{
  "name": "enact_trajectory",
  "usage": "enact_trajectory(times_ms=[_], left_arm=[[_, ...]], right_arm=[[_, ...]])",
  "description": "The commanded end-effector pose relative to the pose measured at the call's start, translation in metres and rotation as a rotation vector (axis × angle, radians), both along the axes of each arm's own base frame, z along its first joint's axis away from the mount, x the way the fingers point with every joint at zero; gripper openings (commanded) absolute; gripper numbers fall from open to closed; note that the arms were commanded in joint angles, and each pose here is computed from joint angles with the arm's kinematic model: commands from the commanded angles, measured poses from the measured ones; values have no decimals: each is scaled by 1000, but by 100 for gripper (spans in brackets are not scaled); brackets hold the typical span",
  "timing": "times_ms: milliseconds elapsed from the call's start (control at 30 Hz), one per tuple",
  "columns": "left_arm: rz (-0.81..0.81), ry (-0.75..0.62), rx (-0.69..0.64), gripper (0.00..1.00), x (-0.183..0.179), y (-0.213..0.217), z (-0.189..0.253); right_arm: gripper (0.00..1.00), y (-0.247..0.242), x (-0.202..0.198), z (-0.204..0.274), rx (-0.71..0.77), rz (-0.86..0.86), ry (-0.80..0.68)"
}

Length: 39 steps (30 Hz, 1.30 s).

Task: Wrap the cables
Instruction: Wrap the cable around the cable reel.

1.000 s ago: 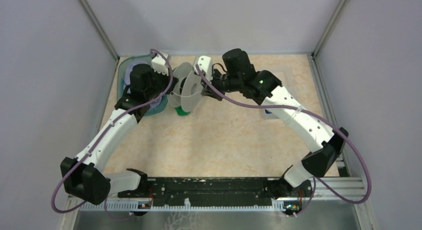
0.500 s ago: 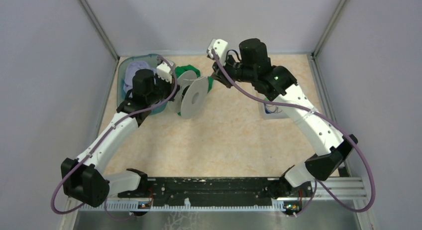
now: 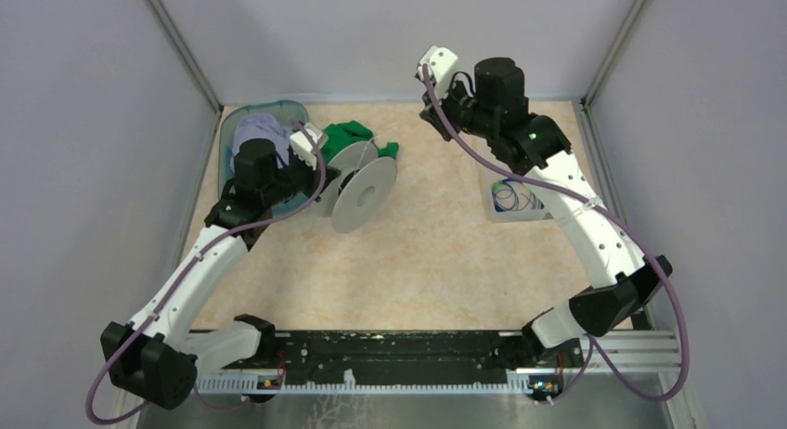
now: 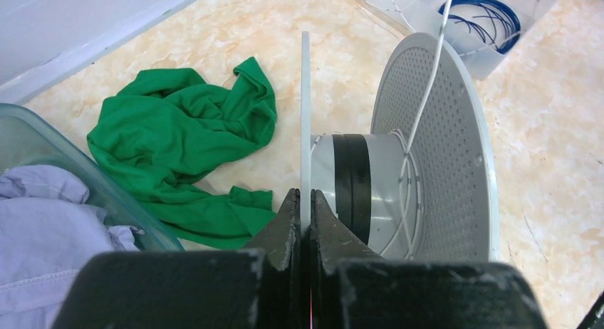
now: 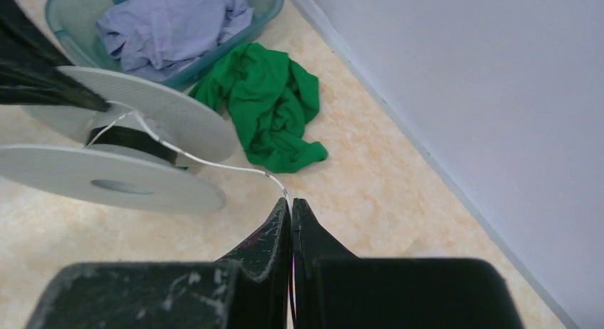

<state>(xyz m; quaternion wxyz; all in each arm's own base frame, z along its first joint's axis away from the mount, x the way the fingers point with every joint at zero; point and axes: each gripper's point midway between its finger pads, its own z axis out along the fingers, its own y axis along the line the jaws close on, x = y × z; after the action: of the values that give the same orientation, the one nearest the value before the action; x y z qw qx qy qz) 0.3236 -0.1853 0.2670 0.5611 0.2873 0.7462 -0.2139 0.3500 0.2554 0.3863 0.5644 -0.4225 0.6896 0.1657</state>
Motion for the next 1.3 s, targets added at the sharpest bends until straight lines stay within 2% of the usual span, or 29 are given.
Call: enact_trajectory(times_ms=[0,200,633,1000,1267], left_arm=[[-74,-75,-34,0,-16,-7,23],[-87,-57,-71,0,-27,-8,33],[-104,-29,-124,0,-32,-10,48],[-117,-12,-173,0,-32,-13,65],[-155,-17,-243,0,-34,-21,99]], right_arm=[[0,-18,22,19,52,-82,-74],[0,-35,41,-20,24,-128,-27],[0,-52,54,-86,-59,-152,48],[0,-51,49,-141,-86,-131,134],[0,-41,40,-161,-62,-75,198]])
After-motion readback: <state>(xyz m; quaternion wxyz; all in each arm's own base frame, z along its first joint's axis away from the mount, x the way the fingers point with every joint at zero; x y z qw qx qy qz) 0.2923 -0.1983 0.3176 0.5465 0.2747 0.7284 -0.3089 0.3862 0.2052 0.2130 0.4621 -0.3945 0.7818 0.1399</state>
